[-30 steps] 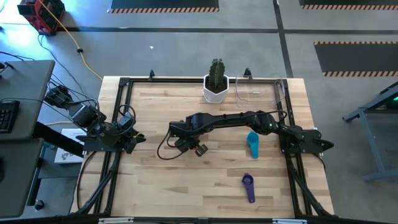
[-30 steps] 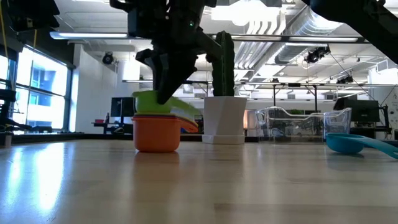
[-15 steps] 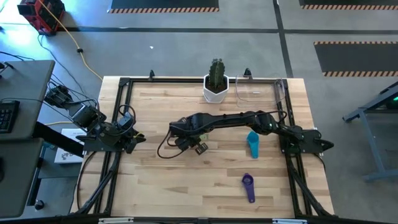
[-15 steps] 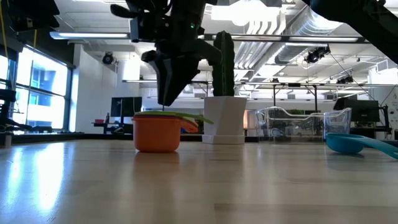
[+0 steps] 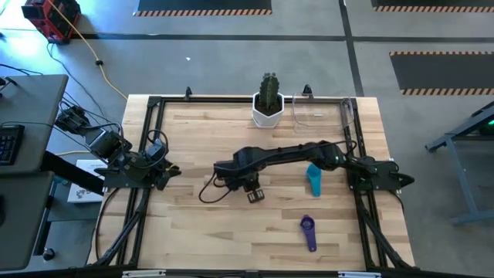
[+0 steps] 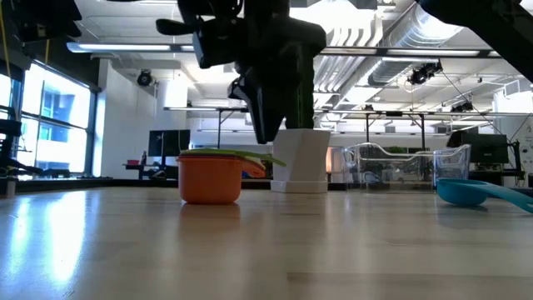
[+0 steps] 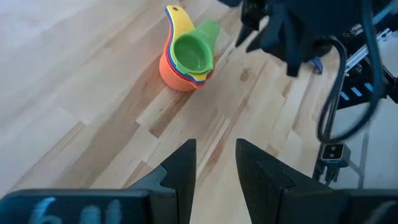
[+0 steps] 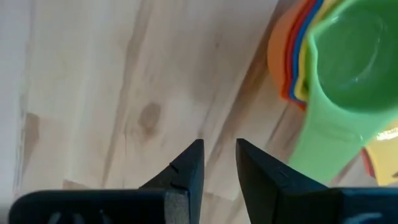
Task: Nest measuring cups in basket
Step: Stack the light blue measuring cup on top of the green measuring cup
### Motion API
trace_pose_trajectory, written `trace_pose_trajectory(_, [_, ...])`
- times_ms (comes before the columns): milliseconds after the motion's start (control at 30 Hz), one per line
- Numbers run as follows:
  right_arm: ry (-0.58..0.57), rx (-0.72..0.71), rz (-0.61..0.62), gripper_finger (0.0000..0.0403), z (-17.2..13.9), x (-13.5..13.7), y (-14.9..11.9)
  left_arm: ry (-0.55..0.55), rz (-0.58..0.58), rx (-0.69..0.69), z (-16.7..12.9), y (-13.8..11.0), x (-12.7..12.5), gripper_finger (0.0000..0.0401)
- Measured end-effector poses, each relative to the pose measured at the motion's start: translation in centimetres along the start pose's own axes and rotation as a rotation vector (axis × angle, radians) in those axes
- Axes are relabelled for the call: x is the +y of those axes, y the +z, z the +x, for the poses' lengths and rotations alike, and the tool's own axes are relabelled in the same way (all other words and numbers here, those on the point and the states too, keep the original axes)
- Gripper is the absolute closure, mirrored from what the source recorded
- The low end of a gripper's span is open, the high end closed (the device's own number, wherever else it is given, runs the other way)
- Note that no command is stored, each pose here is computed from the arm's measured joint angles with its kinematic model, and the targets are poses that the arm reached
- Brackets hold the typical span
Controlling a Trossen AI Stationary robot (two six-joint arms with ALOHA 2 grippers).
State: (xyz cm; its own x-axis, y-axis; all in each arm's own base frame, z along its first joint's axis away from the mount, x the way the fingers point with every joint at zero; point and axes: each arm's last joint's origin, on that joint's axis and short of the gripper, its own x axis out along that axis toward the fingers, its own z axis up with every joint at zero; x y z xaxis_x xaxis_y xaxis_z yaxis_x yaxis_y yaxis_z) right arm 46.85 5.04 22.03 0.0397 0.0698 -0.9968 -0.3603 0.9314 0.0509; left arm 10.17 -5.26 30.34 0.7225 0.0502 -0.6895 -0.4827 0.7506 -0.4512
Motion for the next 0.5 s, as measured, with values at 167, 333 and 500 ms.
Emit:
trace_pose_trajectory(167, [-0.009,-0.062,0.074,0.0318,0.0,0.0,0.6,0.032,0.032,-0.066,0.0,0.2,0.1,0.0298])
trace_pose_trajectory(333, [-0.017,-0.038,0.176,0.0318,0.7,-0.8,0.5,0.126,0.044,-0.105,0.1,0.5,0.9,0.0298])
trace_pose_trajectory(500, [-0.024,-0.056,0.298,0.0318,1.0,-1.3,0.7,0.238,0.080,-0.104,0.3,0.9,2.0,0.0298])
